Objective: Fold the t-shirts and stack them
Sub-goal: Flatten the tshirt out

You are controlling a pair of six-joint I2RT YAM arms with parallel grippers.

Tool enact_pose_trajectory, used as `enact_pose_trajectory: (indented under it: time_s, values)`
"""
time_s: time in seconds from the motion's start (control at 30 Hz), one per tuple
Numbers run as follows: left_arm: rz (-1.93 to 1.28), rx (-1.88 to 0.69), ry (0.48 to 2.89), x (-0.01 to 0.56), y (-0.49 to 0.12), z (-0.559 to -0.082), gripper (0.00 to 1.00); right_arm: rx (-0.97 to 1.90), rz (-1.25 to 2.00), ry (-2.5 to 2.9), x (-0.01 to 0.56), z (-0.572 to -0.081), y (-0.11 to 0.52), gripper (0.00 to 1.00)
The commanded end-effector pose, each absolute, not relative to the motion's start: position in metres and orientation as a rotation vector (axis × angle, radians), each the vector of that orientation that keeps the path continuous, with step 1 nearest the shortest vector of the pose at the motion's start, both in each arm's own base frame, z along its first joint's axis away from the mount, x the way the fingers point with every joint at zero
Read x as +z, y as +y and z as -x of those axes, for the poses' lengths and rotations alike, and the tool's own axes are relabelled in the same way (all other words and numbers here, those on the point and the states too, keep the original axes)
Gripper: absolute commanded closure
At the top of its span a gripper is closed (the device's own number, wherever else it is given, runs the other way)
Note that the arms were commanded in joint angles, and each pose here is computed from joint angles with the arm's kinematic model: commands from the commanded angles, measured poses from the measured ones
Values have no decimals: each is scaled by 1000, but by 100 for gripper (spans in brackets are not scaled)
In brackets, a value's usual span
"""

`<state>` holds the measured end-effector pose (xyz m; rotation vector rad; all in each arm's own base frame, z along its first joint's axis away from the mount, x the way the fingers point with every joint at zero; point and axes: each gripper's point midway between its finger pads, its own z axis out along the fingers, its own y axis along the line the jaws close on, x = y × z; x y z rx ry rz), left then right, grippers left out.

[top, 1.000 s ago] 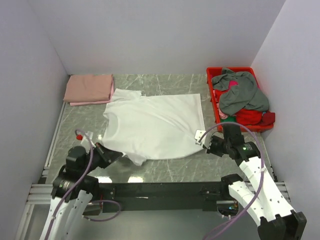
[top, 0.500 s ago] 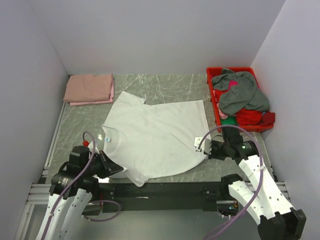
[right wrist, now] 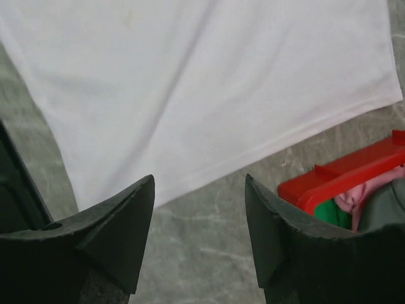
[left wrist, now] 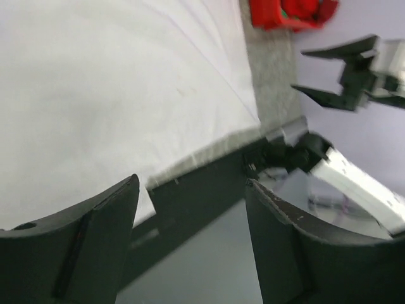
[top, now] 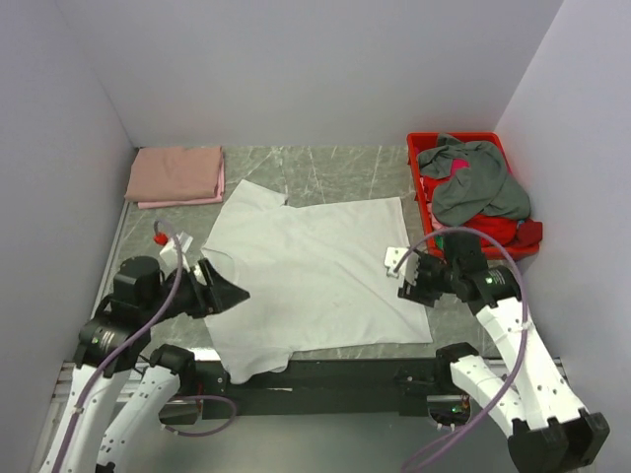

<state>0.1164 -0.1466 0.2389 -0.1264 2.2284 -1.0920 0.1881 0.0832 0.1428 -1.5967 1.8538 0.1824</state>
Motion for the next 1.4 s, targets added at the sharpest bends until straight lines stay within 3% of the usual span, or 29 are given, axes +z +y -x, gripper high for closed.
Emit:
enact_pose_trajectory:
  time_s: [0.0, 0.17, 0.4, 0.57, 0.6, 0.77, 1.03, 1.37]
  values:
    - [156, -966, 2076, 247, -141, -172, 27, 318, 1402, 1826, 170, -218, 112, 34]
    - [146, -802, 1859, 274, -133, -249, 18, 468, 1119, 1921, 181, -267, 136, 35]
    - [80, -466, 2060, 244, -127, -419, 24, 630, 959, 2013, 204, -316, 147, 36]
    - [38, -462, 2199, 180, -124, -491, 19, 607, 876, 2033, 205, -353, 141, 36]
    - [26, -452, 2175, 189, -120, -507, 20, 610, 870, 2068, 195, -360, 140, 36]
    - [-66, -472, 2257, 142, -119, -546, 23, 637, 850, 2101, 191, -376, 135, 36]
    - [-260, -342, 2283, 111, -102, -587, 48, 669, 832, 2127, 174, -371, 131, 36]
    - [-421, -250, 2314, 78, -92, -596, 50, 724, 816, 2145, 166, -370, 130, 36]
